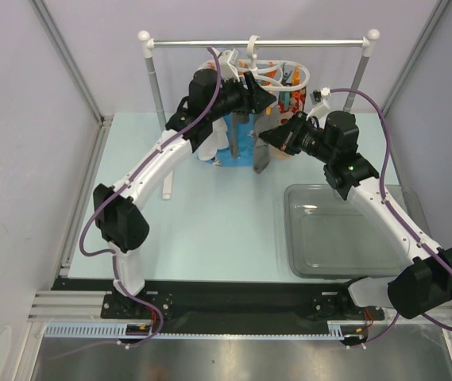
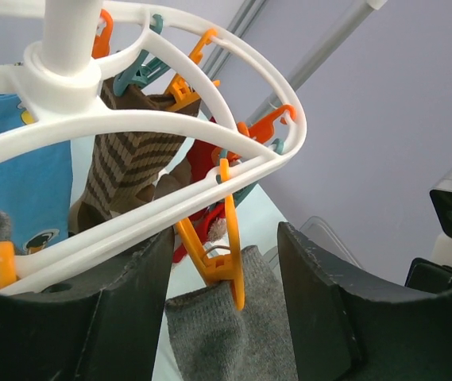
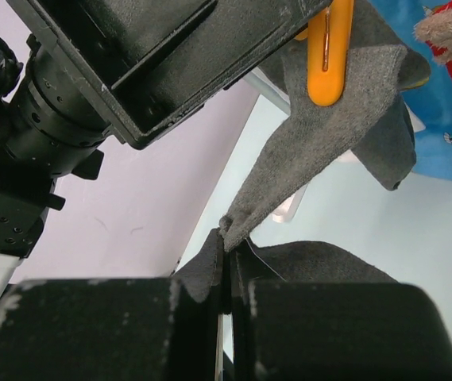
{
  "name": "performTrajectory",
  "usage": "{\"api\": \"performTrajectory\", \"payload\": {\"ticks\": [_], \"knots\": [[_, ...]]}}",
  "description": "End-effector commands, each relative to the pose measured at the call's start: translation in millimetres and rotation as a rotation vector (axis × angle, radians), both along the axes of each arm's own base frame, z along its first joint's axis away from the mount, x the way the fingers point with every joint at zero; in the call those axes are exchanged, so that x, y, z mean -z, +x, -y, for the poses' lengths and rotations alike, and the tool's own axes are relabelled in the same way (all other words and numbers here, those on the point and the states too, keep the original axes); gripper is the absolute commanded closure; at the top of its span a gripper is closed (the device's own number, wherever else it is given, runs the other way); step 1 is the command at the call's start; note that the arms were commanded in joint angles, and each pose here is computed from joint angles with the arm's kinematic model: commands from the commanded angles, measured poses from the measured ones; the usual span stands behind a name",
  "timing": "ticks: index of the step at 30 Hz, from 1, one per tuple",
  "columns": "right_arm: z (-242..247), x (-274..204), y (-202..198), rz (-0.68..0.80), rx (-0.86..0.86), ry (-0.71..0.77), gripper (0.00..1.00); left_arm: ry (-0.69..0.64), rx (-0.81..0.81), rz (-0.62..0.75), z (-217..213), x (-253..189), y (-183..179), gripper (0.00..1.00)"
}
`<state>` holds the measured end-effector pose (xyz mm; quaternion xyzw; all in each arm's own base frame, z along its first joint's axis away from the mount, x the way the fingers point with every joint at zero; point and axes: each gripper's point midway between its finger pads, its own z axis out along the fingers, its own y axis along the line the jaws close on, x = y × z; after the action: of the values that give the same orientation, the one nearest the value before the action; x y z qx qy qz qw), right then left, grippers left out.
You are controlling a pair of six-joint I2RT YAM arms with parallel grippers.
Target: Remove the socks clipped to the hanger
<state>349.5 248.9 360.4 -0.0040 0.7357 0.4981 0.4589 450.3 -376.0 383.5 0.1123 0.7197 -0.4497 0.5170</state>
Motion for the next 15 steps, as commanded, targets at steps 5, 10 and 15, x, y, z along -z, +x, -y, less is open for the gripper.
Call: {"api": "performTrajectory", "payload": {"ticks": [5, 10, 15], "knots": [[-0.9, -20.0, -6.6, 0.075, -0.022, 0.02, 1.0, -0.08, -0.027, 0.048, 2.6, -29.6, 8.5, 0.44], [0.1, -17.9, -7.2, 0.071, -0.022, 0.022, 1.0, -0.088, -0.003, 0.036, 8.9, -30.5, 10.1, 0.59], [1.7, -16.0, -7.9, 0.069, -0.017, 0.016, 1.0, -0.09, -0.008, 0.032, 8.4, -31.0, 10.5, 0.84]]}}
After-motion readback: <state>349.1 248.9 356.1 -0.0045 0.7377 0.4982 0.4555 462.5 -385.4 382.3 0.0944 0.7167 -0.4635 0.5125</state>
